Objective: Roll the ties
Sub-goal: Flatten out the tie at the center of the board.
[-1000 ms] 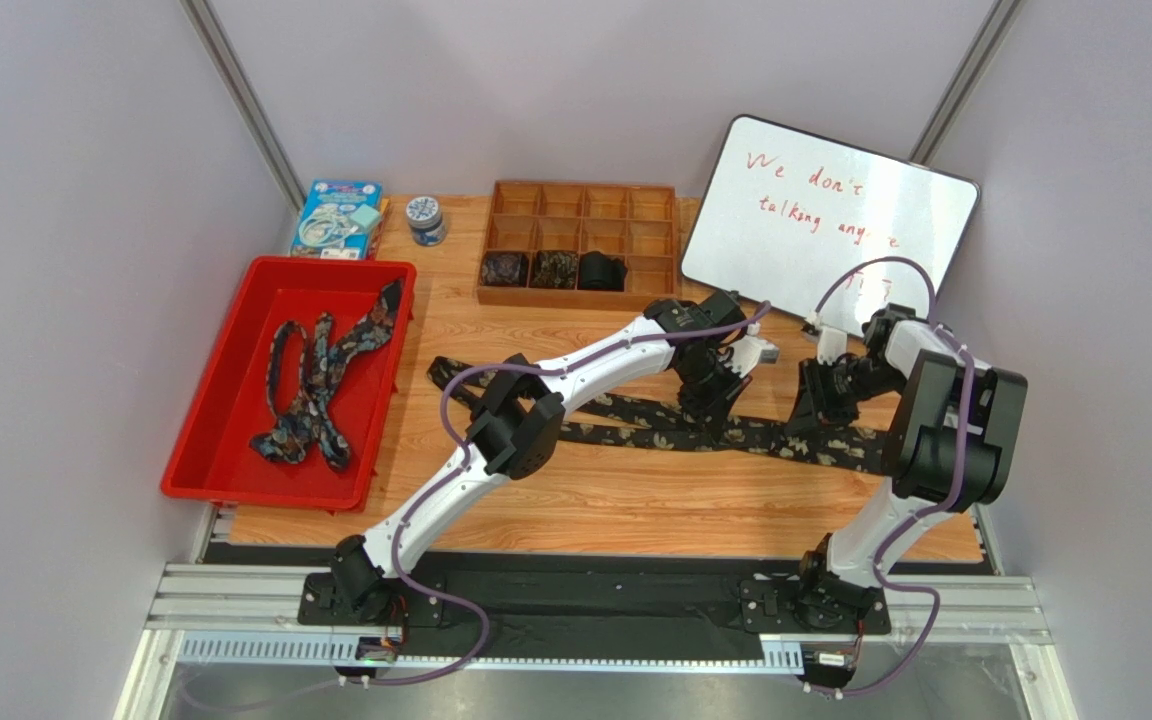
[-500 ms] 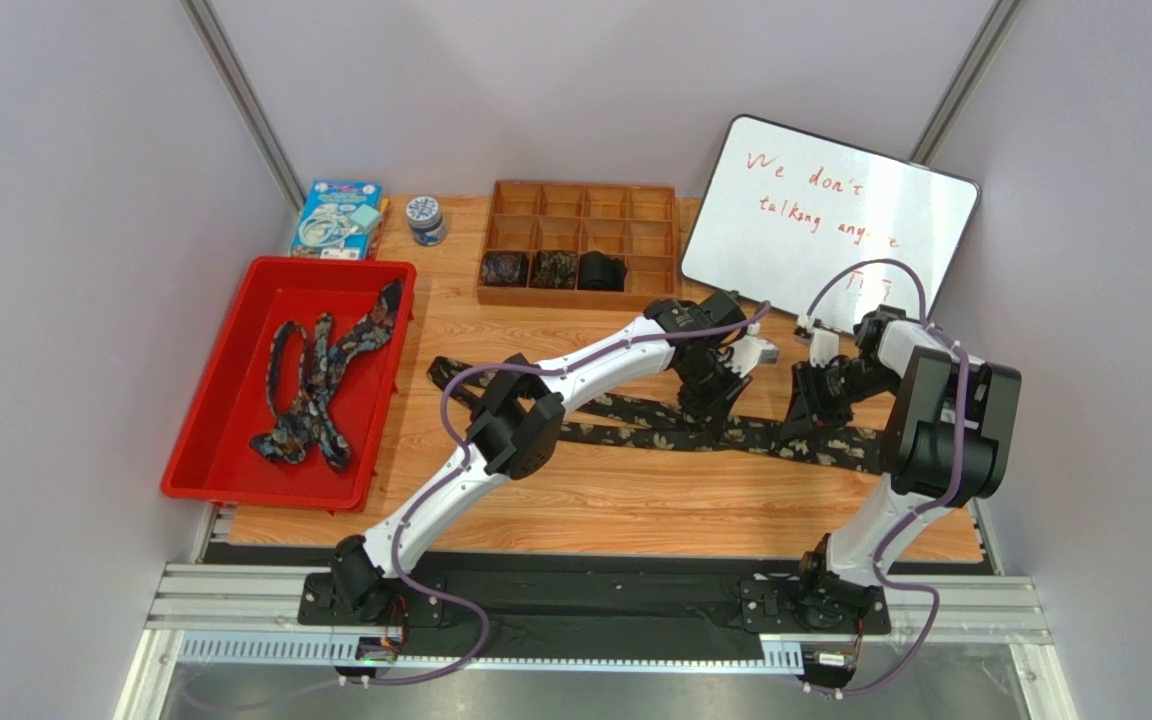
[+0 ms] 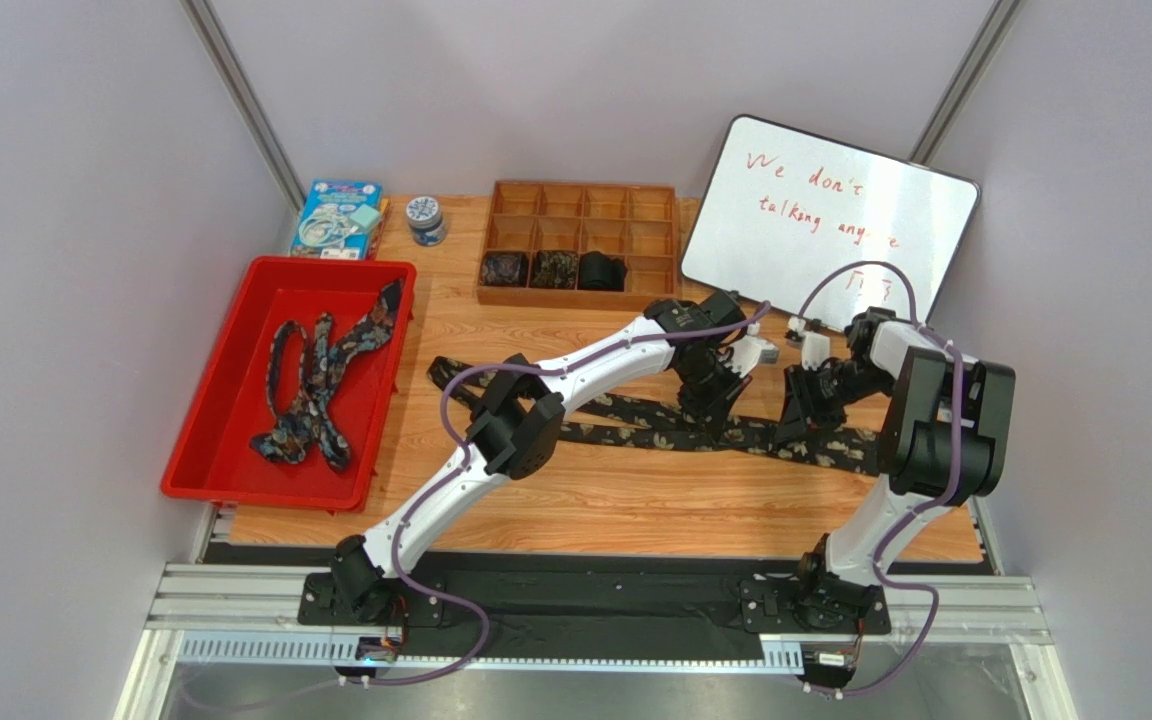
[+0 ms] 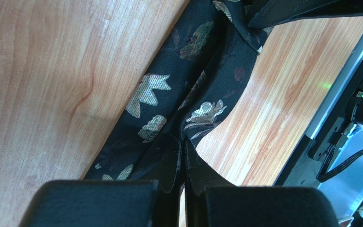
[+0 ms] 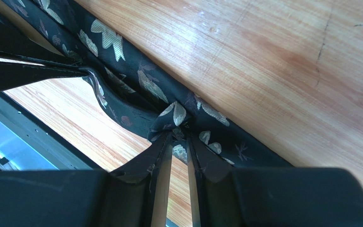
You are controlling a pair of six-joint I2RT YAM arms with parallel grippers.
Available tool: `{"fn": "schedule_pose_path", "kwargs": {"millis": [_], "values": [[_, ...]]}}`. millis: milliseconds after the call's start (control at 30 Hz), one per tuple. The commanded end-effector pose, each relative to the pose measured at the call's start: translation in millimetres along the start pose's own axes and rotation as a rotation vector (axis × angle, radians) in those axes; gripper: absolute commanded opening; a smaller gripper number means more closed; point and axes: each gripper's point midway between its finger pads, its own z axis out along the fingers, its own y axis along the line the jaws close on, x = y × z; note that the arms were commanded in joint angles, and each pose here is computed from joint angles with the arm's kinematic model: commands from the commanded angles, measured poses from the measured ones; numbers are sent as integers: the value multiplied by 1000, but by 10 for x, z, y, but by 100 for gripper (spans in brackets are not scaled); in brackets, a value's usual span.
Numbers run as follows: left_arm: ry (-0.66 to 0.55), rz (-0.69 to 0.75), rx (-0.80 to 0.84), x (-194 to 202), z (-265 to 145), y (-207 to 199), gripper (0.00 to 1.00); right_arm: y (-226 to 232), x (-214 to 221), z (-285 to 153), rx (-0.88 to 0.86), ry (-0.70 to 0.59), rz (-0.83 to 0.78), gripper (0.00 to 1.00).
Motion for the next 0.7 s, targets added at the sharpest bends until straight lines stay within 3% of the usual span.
{"fn": "schedule_pose_path", "kwargs": {"millis": [0, 333, 433, 467, 567, 667], "values": [[17, -13, 2, 48, 82, -10, 0, 25, -27, 34, -17, -9, -4, 22], [-34, -2, 43, -85, -89, -72, 1, 3, -40, -85, 29, -12, -36, 0], [-131, 42, 88, -252, -395, -135, 22, -23, -62, -176, 48, -25, -41, 0], [-161, 65, 103, -291, -498, -166, 35, -33, -59, -200, 54, -27, -45, 0], [-272, 203, 132, -395, -988, -360, 54, -52, -52, -247, 65, -33, -41, 0], [-356, 411, 86, -393, -1530, -584, 63, -54, -46, -243, 62, -32, -42, 0]]}}
